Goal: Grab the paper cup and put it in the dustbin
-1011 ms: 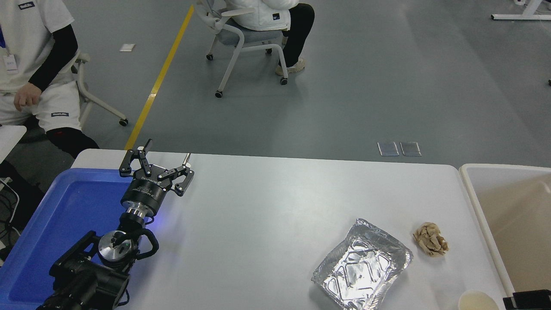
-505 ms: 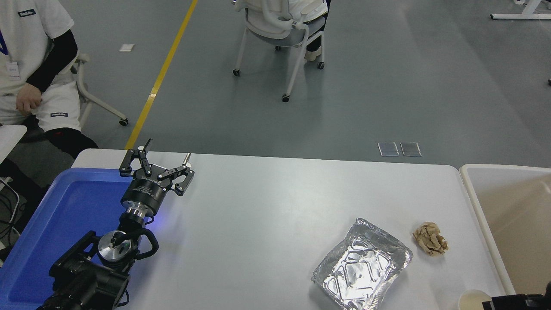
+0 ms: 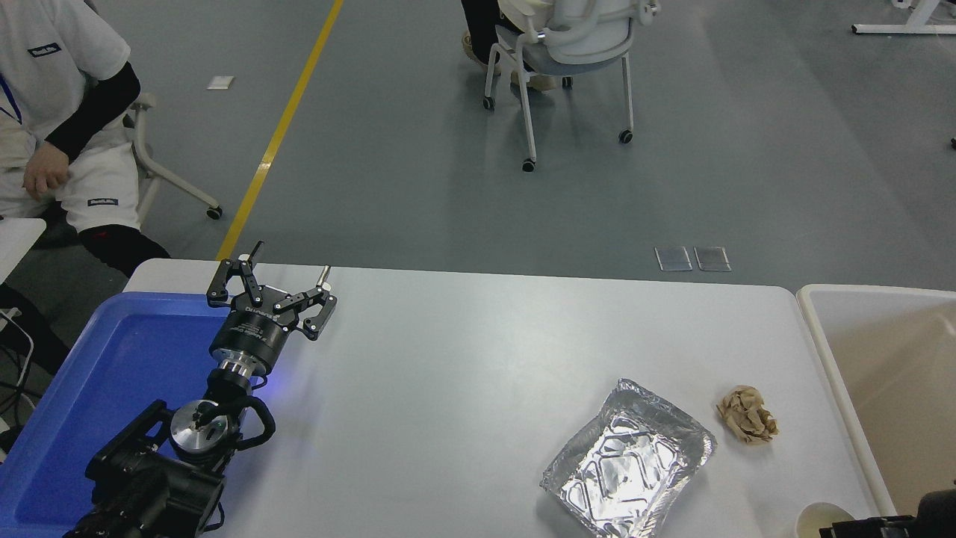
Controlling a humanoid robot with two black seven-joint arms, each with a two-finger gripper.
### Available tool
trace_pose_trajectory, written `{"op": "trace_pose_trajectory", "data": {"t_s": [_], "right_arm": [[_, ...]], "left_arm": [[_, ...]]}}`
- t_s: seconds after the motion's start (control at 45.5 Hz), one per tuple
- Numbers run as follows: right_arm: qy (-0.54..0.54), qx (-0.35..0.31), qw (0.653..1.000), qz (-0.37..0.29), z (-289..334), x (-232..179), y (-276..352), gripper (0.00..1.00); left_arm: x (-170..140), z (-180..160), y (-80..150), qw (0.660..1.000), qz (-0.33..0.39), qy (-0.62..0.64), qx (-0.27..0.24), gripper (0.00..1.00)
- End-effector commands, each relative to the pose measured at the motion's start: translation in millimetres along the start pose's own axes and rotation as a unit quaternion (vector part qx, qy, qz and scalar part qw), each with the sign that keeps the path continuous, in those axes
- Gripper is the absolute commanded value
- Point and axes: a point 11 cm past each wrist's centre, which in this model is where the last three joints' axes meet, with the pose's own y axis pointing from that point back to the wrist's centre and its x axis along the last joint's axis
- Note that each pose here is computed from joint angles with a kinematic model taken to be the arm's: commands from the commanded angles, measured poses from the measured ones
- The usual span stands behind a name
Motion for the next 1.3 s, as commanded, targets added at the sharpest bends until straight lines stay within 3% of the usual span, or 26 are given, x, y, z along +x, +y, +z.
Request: {"op": "trace_pose_trajectory", "data": {"t_s": [0.0,0.484,0.725,1.077,1.275], "right_arm": [[0.007,0.015,1.000,0.007,-3.5,2.8,-1.6,0.00],[0.006,0.052,0.998,0.027,0.0,12.0,23.4,0.00],[0.008,0.083,0.994,0.076,-10.3,55.7,71.2,0.00],[0.030,0.102,0.988,0.112,-64.5,168.1,178.5,0.00],[0.070,0.104,0.980,0.154,-97.3,206.9,233.5,0.00]], "left_arm": [[0.0,0.0,0.0,1.000,0.000,0.000,0.000,0.99],[0.0,0.0,0.0,1.000,0.000,0.000,0.000,0.99],[0.0,0.0,0.0,1.000,0.000,0.000,0.000,0.99],[0.0,0.0,0.0,1.000,0.000,0.000,0.000,0.99],[0.0,0.0,0.0,1.000,0.000,0.000,0.000,0.99]]}}
